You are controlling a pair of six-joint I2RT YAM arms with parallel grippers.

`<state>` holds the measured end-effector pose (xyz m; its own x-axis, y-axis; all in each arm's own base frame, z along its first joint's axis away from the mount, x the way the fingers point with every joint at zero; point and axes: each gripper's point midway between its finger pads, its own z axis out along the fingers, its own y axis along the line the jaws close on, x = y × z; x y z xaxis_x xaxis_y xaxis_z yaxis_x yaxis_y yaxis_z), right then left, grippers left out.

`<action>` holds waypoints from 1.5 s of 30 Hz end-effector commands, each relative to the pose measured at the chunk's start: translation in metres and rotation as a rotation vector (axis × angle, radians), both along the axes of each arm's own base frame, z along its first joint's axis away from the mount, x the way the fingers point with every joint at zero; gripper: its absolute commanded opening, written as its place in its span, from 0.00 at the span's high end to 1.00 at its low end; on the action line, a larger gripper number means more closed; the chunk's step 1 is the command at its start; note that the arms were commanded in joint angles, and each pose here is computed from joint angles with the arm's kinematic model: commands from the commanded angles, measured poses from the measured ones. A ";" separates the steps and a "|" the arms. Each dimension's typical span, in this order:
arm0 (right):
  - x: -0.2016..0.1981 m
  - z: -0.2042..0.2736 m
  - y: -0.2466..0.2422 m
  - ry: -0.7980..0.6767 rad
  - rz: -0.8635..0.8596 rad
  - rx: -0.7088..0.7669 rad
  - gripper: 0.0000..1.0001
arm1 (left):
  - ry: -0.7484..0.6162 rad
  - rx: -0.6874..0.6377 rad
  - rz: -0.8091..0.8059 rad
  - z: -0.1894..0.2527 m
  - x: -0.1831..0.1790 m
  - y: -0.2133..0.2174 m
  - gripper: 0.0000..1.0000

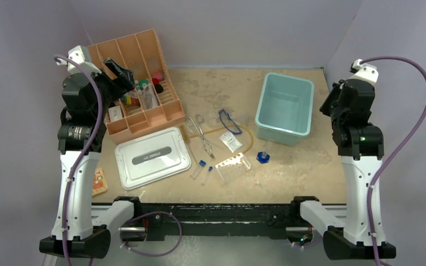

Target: Organize the chemistry lab equipment

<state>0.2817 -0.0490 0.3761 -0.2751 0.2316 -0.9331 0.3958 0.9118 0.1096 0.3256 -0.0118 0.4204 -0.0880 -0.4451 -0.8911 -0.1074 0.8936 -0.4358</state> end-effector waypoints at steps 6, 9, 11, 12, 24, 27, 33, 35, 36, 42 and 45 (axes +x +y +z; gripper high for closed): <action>-0.040 -0.053 0.013 0.164 0.011 0.146 0.67 | -0.137 0.002 -0.138 0.024 0.008 -0.029 0.17; -0.055 -0.081 0.023 0.249 -0.009 0.240 0.22 | -0.151 -0.002 -0.219 0.022 0.013 -0.044 0.16; -0.065 -0.099 0.028 0.314 -0.019 0.279 0.17 | -0.153 -0.005 -0.263 0.017 0.015 -0.053 0.16; -0.071 -0.109 0.028 0.348 -0.037 0.295 0.16 | -0.154 -0.008 -0.284 0.015 0.015 -0.057 0.16; -0.098 -0.175 0.029 0.571 -0.130 0.347 0.39 | -0.151 -0.023 -0.363 0.001 0.028 -0.073 0.16; -0.087 -0.193 0.030 0.599 -0.121 0.341 0.38 | -0.145 -0.025 -0.364 -0.001 0.031 -0.074 0.16; -0.042 -0.217 0.019 0.565 -0.108 0.278 0.36 | -0.145 -0.031 -0.371 0.000 0.034 -0.076 0.16; -0.027 -0.222 0.018 0.567 -0.088 0.254 0.36 | -0.144 -0.031 -0.375 0.000 0.035 -0.078 0.16; -0.021 -0.224 0.016 0.569 -0.080 0.237 0.37 | -0.144 -0.030 -0.376 0.000 0.036 -0.078 0.16; 0.013 -0.238 0.017 0.616 0.069 0.146 0.40 | -0.151 -0.028 -0.384 0.003 0.036 -0.080 0.16; 0.027 -0.238 0.015 0.609 0.096 0.109 0.43 | -0.154 -0.030 -0.387 0.005 0.034 -0.081 0.16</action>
<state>0.2721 -0.0284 0.1173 -0.8031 0.3640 -0.4716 0.4170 0.9089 -0.0085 0.3633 -0.0875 0.3958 -0.1917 -0.4250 -0.8847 0.2418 0.8531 -0.4623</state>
